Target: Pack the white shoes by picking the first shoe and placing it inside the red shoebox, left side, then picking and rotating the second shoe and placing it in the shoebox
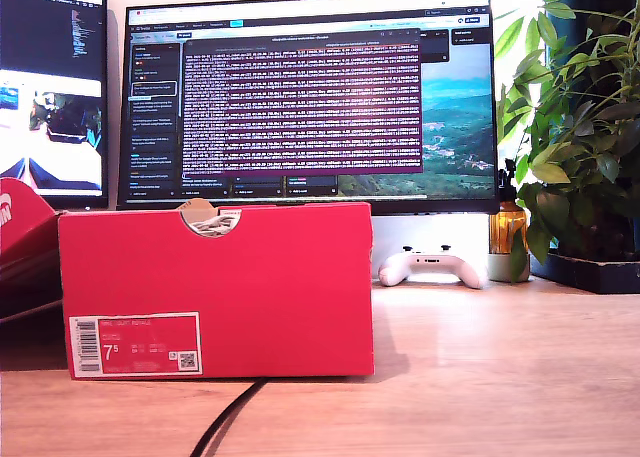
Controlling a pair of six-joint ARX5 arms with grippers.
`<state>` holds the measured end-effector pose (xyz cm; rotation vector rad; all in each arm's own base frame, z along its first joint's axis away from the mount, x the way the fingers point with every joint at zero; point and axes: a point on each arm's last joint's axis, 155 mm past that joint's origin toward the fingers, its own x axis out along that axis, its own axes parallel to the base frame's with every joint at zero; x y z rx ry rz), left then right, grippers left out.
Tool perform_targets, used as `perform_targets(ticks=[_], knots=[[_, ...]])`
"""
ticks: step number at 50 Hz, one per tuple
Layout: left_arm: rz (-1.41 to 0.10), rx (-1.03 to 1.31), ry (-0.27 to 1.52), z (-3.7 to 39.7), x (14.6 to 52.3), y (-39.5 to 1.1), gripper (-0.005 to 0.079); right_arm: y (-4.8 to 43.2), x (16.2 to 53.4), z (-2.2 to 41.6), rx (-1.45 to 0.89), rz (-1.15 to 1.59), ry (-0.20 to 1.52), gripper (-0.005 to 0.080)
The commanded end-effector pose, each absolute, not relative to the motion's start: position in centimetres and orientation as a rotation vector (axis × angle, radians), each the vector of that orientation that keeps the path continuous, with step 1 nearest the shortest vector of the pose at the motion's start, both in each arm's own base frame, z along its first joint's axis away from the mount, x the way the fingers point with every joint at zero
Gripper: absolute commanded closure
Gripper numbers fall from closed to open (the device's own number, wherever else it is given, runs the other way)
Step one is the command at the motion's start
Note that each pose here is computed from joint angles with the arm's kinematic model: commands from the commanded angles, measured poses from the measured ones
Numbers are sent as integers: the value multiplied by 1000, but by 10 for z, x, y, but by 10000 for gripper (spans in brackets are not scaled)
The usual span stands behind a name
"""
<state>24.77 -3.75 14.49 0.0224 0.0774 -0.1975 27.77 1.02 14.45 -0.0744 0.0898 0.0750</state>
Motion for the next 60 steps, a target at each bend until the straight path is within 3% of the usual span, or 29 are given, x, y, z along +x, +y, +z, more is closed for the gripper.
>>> perform_targets(ticks=[1,26,60], knots=[[-190,14,92,134,249,-36,761,12,275,143,-80,82,93,765],[-188,-9,107,131,249,-36,761,2,250,113,-67,29,208,765],[-163,-119,232,103,244,-34,761,-3,248,122,7,-9,185,765]])
